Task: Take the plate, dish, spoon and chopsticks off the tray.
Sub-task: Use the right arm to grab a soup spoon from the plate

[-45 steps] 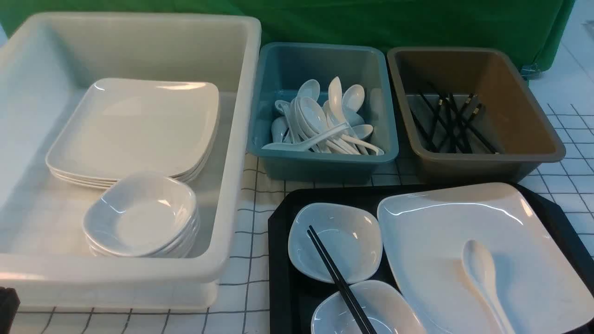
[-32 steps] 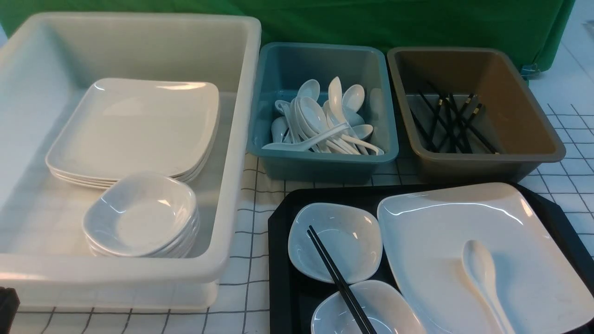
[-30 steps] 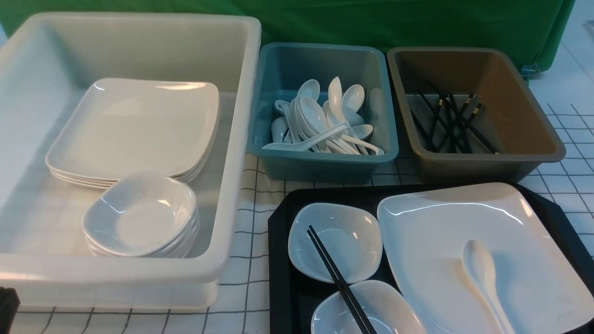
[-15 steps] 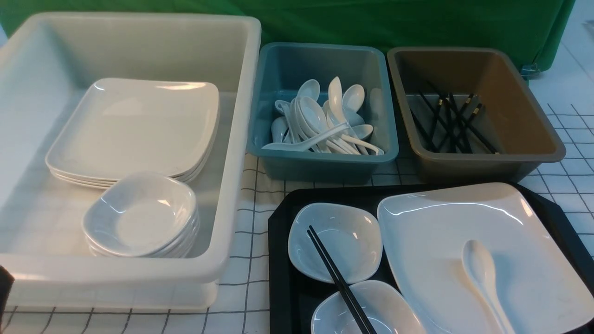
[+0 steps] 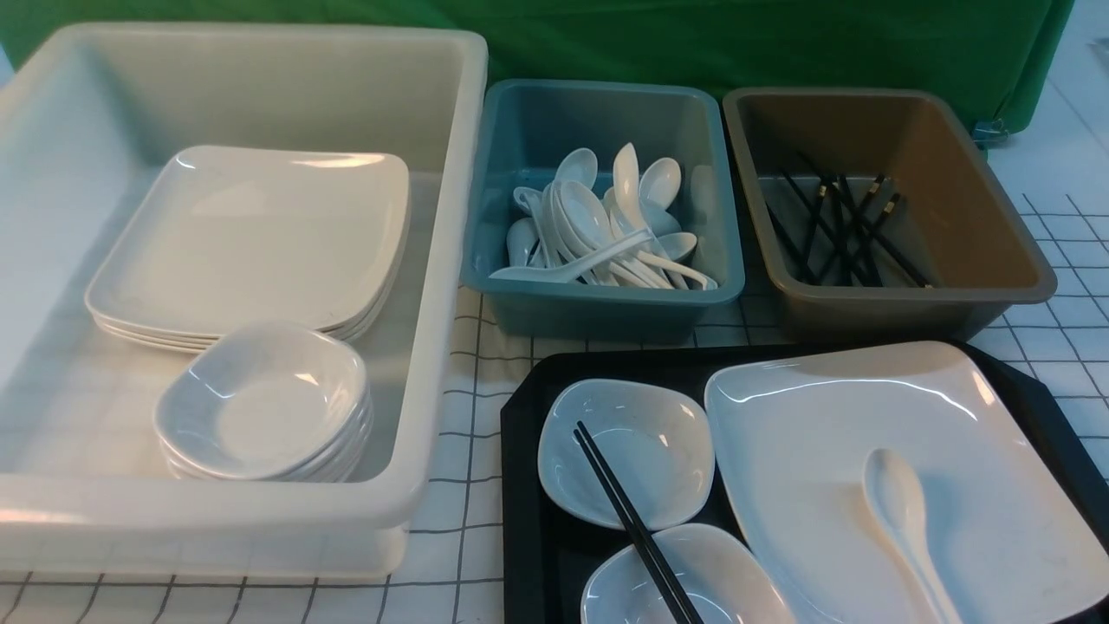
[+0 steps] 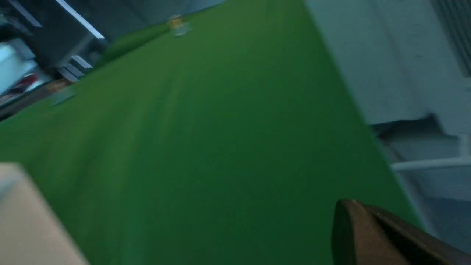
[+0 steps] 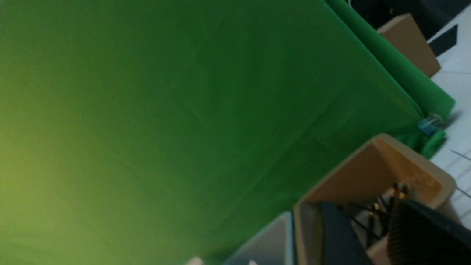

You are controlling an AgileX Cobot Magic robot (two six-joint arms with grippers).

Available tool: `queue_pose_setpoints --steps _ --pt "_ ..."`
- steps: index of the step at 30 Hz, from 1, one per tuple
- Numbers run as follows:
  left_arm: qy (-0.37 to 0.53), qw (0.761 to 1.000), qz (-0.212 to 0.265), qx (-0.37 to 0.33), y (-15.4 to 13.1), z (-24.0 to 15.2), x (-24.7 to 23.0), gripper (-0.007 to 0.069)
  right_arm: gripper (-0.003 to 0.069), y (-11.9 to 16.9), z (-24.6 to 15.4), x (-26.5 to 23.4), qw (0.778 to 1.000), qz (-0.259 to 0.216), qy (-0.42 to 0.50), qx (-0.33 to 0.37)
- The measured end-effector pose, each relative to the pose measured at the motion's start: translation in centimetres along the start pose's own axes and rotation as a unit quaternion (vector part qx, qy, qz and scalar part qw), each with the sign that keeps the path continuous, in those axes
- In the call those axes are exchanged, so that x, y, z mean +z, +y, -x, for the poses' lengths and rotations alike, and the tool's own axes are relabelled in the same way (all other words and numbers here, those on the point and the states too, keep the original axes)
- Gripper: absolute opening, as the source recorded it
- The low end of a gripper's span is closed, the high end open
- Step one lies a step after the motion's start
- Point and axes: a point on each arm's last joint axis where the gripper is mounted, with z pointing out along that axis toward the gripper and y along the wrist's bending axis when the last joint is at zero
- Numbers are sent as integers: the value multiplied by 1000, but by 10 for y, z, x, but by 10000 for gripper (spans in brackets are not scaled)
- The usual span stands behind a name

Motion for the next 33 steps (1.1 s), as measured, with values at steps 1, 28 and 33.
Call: queue_pose_setpoints --steps 1,28,33 --pt "11 1000 -18 16 -14 5 5 6 242 1 1 0 1000 4 -8 -1" --pt "744 616 151 209 -5 -92 127 -3 -1 65 -13 121 682 -76 637 -350" --pt "770 604 25 203 -43 -131 115 -3 0 40 -50 143 608 -104 711 -338"
